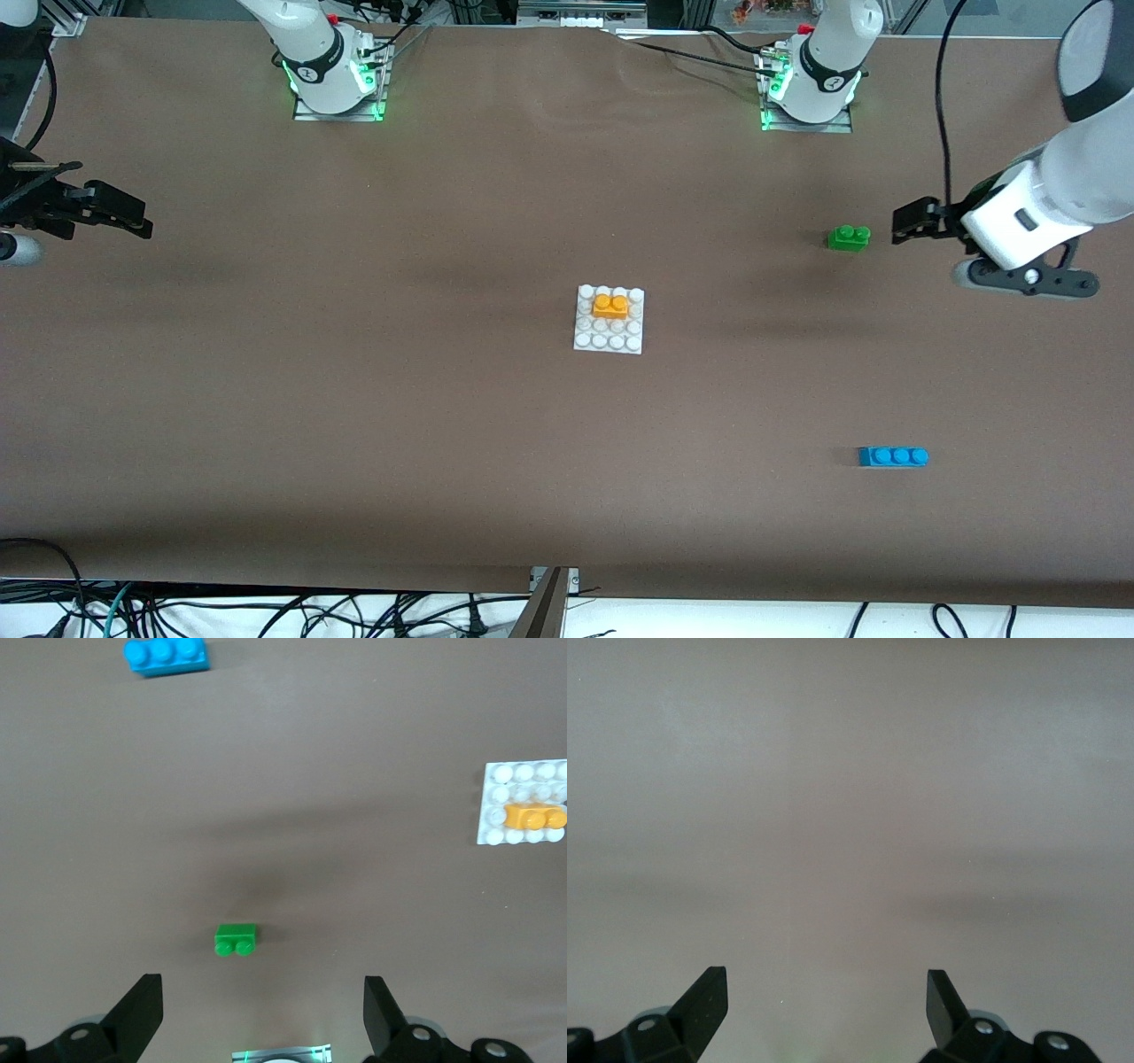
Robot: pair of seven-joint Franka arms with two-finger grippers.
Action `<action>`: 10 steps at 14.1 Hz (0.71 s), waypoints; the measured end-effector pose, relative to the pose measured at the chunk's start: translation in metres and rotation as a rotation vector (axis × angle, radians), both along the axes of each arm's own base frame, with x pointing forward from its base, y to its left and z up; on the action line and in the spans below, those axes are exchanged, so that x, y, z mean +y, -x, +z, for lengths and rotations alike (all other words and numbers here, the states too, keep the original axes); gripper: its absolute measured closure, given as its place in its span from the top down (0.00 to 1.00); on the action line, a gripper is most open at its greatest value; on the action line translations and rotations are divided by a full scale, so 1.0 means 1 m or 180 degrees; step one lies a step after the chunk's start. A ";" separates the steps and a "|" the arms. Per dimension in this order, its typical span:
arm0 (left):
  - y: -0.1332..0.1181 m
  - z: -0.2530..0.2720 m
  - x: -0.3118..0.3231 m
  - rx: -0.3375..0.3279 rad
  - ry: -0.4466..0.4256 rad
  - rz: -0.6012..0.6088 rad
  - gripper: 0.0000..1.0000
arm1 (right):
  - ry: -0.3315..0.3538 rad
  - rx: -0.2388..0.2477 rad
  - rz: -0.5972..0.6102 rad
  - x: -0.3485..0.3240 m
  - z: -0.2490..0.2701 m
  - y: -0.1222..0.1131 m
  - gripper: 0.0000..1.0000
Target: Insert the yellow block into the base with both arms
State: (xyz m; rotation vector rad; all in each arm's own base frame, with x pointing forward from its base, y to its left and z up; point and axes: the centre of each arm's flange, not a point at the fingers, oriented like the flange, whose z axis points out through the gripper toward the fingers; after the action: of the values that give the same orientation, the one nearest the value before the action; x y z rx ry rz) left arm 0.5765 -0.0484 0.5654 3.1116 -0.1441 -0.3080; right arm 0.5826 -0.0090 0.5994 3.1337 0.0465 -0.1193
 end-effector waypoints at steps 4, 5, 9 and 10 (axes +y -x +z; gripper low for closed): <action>0.017 -0.003 0.002 -0.0352 0.0015 0.0018 1.00 | -0.0002 0.0000 0.0026 0.005 0.000 0.000 1.00; 0.023 -0.007 0.003 -0.0390 0.0016 0.0025 1.00 | -0.0002 -0.0001 0.0026 0.005 0.000 0.000 1.00; 0.034 -0.008 0.005 -0.0411 0.0016 0.0031 1.00 | -0.0002 -0.0002 0.0027 0.005 0.000 0.000 1.00; 0.034 -0.008 0.005 -0.0410 0.0018 0.0033 1.00 | -0.0003 -0.0004 0.0029 0.005 0.000 0.000 1.00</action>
State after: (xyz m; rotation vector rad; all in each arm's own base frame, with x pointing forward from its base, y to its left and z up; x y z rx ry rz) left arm 0.5424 -0.0435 0.5572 3.1248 -0.1298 -0.1065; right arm 0.5828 -0.0040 0.5997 3.1341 0.0608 -0.1170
